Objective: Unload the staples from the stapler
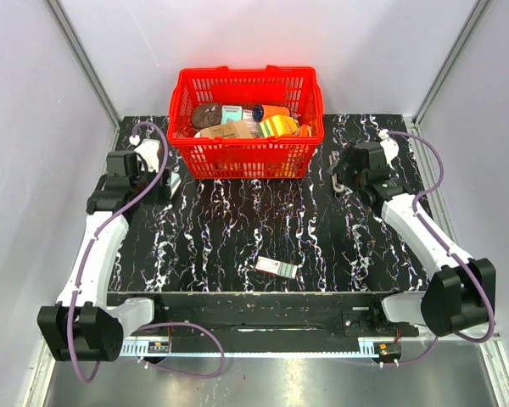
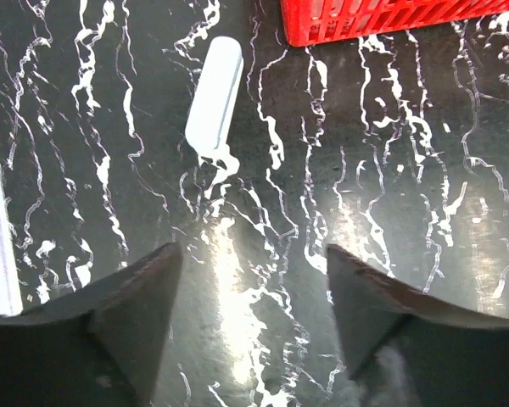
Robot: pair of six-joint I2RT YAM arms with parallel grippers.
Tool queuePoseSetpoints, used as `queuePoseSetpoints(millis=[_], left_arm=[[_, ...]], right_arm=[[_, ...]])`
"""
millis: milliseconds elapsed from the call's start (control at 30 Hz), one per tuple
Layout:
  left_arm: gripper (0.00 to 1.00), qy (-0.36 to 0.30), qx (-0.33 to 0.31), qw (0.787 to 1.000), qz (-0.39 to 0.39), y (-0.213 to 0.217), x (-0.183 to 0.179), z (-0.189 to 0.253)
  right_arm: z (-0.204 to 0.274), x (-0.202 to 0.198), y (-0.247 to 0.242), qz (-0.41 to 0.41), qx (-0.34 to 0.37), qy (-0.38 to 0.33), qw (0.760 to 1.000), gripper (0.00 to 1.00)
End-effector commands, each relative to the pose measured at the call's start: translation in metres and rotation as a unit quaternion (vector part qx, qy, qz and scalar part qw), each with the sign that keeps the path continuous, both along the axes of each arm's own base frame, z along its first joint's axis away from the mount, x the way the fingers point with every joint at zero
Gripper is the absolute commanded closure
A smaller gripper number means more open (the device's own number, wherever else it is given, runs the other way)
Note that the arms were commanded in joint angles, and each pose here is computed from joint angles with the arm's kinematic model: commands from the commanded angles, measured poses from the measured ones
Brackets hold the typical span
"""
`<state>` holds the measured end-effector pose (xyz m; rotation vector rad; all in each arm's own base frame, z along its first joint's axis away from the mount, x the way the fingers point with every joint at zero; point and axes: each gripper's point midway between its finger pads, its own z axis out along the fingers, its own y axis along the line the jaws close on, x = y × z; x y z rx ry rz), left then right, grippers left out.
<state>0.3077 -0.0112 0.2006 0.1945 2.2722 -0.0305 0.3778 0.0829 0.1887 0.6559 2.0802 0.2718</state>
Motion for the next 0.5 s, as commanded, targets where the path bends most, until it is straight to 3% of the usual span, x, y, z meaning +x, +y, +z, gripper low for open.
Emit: queuePoseSetpoints(millis=[0,100,467], left_arm=[[0.19,-0.038,0.001,0.999,0.012,0.004,0.021,0.011],[0.12,-0.052,0.006,0.998,0.023,0.014,0.031,0.013],[0.12,-0.002,0.018,0.999,0.047,0.033,0.087,-0.029]], right_arm=[[-0.009,0.005,0.001,-0.012,0.018,0.009,1.000,0.01],[-0.012,0.006,0.003,0.003,0.011,0.014,1.000,0.01],[0.004,-0.008,-0.008,-0.007,0.004,-0.037,0.999,0.01]])
